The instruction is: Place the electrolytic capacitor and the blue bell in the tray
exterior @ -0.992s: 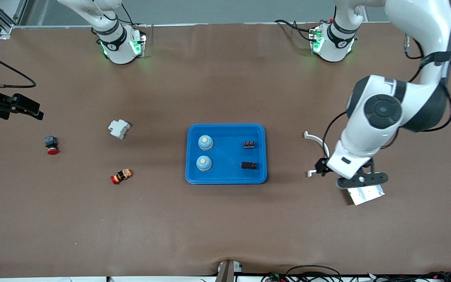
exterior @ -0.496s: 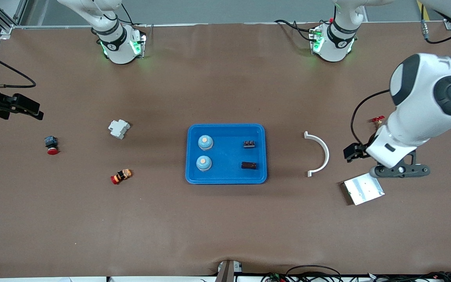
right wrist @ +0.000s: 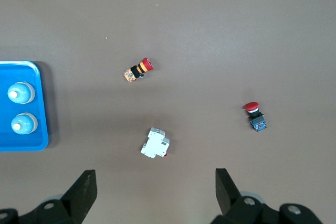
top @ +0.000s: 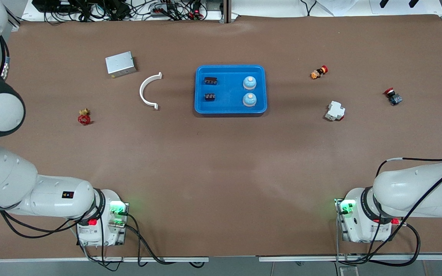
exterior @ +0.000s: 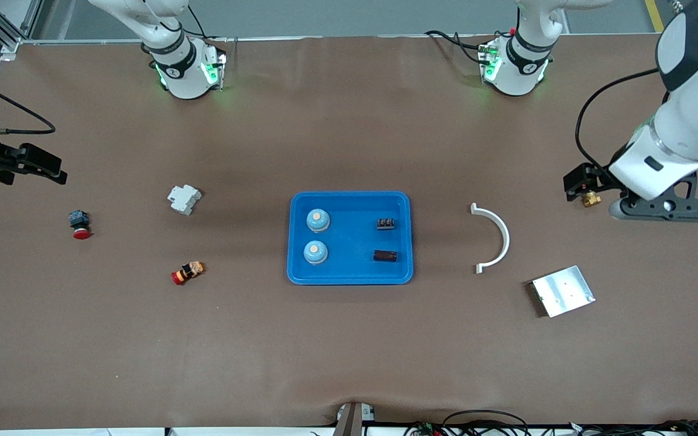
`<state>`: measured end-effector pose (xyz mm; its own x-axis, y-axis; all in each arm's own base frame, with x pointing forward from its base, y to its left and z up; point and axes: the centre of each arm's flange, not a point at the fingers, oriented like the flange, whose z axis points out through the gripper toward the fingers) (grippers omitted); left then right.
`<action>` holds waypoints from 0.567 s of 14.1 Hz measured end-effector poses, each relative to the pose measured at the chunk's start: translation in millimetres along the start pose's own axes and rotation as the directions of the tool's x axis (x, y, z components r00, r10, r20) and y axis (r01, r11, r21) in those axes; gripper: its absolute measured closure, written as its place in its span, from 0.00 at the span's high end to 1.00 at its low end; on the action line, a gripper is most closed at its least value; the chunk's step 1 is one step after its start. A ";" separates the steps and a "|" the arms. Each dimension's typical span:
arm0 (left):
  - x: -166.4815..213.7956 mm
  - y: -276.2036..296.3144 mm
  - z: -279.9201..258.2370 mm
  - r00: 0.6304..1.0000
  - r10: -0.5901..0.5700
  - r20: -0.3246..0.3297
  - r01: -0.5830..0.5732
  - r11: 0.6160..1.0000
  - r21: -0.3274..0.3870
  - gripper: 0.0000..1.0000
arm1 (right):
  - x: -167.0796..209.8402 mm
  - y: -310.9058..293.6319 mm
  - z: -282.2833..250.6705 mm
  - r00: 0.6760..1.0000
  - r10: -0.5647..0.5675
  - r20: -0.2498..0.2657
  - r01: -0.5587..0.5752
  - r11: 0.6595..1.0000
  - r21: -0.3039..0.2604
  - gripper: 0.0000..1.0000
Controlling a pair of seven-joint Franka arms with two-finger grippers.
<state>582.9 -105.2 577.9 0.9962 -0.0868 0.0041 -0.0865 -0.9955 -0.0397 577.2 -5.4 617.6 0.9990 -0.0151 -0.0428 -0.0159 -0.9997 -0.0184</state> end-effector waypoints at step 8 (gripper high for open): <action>-19.1 -24.8 -32.5 0.999 -0.017 -0.042 0.016 1.000 -0.025 1.00 | -1.9 6.6 -3.6 1.000 0.012 -0.005 -0.012 1.000 -0.001 1.00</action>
<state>565.8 -80.1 611.2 0.9964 -0.0709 0.0469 -0.0703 -0.9974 -0.0145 575.3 -12.0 621.1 0.9989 -0.0271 -0.0383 -0.0278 -0.9995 -0.0170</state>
